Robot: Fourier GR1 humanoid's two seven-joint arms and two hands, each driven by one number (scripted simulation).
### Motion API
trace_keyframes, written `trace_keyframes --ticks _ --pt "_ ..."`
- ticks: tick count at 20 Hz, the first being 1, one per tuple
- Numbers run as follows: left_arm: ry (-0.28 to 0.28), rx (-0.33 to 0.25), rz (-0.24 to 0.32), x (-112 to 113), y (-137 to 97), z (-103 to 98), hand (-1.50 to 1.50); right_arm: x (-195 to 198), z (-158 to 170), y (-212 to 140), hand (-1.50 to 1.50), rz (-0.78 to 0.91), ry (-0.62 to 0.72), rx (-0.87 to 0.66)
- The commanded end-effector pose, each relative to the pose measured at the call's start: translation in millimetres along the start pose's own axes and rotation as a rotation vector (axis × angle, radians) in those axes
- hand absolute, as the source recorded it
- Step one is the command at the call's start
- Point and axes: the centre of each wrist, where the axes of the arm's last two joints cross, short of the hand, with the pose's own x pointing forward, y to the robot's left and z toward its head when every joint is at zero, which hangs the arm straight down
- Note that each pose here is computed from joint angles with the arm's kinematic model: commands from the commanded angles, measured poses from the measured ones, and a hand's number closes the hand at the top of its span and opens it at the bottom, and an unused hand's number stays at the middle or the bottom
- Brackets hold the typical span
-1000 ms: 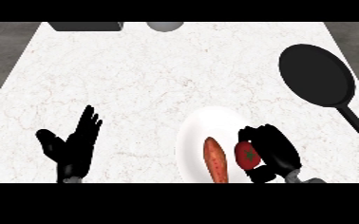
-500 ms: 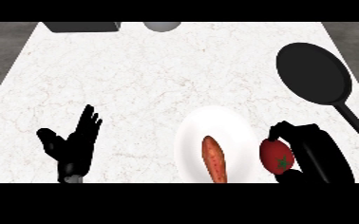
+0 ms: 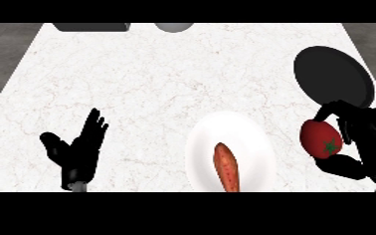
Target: Pick the tomato from the plate and place it in the pan
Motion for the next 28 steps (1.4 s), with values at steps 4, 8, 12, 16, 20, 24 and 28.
trace_keyframes --ticks 4,8,12,16,20,24,28 --pt "-0.014 0.011 -0.011 13 5 -6 0.00 -31 -65 -8 1.50 -0.069 0.063 -0.050" --pt "-0.004 -0.003 -0.001 -15 -12 -6 0.00 -79 -88 5 1.50 -0.017 0.097 -0.117" --pt "0.000 -0.035 -0.005 11 1 -16 0.00 -118 -110 10 1.50 0.017 0.107 -0.139" --pt "-0.016 -0.017 -0.014 5 -1 -7 0.00 -141 -130 15 1.50 0.044 0.135 -0.121" --pt "-0.016 -0.082 -0.021 8 -16 0 0.00 -162 -139 7 1.50 -0.023 0.191 -0.132" --pt "-0.024 -0.088 -0.022 0 -29 -3 0.00 -174 -129 25 1.50 -0.010 0.189 -0.153" --pt "-0.036 -0.111 -0.015 7 -34 -9 0.00 -185 -124 24 -1.50 0.092 0.328 0.047"
